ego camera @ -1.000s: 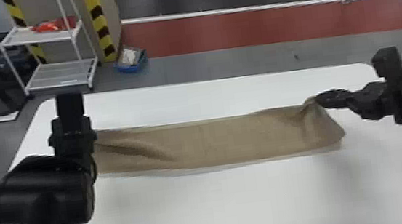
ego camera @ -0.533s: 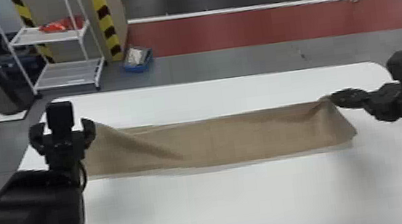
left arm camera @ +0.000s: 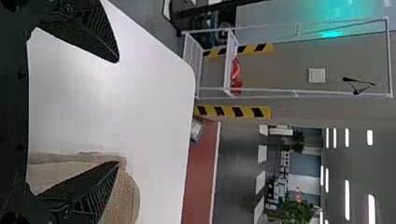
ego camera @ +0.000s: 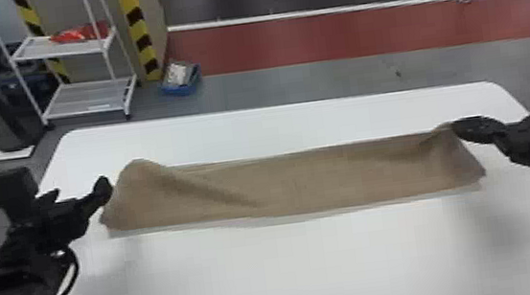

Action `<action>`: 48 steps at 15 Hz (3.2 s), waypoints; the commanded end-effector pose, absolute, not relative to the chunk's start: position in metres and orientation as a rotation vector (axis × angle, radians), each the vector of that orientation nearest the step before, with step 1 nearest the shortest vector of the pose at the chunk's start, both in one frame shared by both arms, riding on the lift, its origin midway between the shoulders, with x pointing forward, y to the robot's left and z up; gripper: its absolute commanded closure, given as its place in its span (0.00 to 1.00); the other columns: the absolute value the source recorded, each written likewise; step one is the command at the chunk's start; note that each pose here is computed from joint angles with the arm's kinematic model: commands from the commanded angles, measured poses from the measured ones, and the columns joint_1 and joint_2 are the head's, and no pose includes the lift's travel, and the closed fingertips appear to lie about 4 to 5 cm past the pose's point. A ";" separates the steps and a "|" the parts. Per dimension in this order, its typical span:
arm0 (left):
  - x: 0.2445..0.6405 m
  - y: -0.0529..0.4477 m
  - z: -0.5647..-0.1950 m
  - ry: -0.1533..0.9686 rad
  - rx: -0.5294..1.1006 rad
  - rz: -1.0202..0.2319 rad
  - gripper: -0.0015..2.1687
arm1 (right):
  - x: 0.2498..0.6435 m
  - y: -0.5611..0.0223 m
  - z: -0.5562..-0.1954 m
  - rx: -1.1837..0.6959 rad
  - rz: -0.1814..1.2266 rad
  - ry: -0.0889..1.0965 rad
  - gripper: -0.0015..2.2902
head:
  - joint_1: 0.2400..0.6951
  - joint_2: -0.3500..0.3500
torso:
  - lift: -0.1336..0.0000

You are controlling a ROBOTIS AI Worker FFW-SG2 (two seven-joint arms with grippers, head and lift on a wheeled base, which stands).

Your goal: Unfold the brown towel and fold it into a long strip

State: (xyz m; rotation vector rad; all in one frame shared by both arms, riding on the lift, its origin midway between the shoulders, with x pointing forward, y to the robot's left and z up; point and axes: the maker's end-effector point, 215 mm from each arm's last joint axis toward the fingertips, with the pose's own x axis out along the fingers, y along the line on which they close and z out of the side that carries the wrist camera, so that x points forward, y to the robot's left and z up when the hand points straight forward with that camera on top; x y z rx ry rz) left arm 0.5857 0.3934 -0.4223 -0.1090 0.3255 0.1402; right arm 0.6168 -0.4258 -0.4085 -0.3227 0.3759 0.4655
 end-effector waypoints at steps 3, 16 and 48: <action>0.578 0.387 -0.426 0.342 -0.287 0.048 0.16 | 0.613 -0.426 -0.412 -0.324 0.466 0.381 0.53 | 1.00 0.45 | 0.15; 0.565 0.338 -0.446 0.469 -0.316 -0.113 0.30 | 0.603 -0.442 -0.419 -0.306 0.439 0.391 0.53 | 1.00 0.38 | 0.15; 0.572 0.339 -0.401 0.288 -0.268 -0.124 0.51 | 0.545 -0.446 -0.411 -0.239 0.313 0.256 0.06 | 1.00 0.30 | 0.15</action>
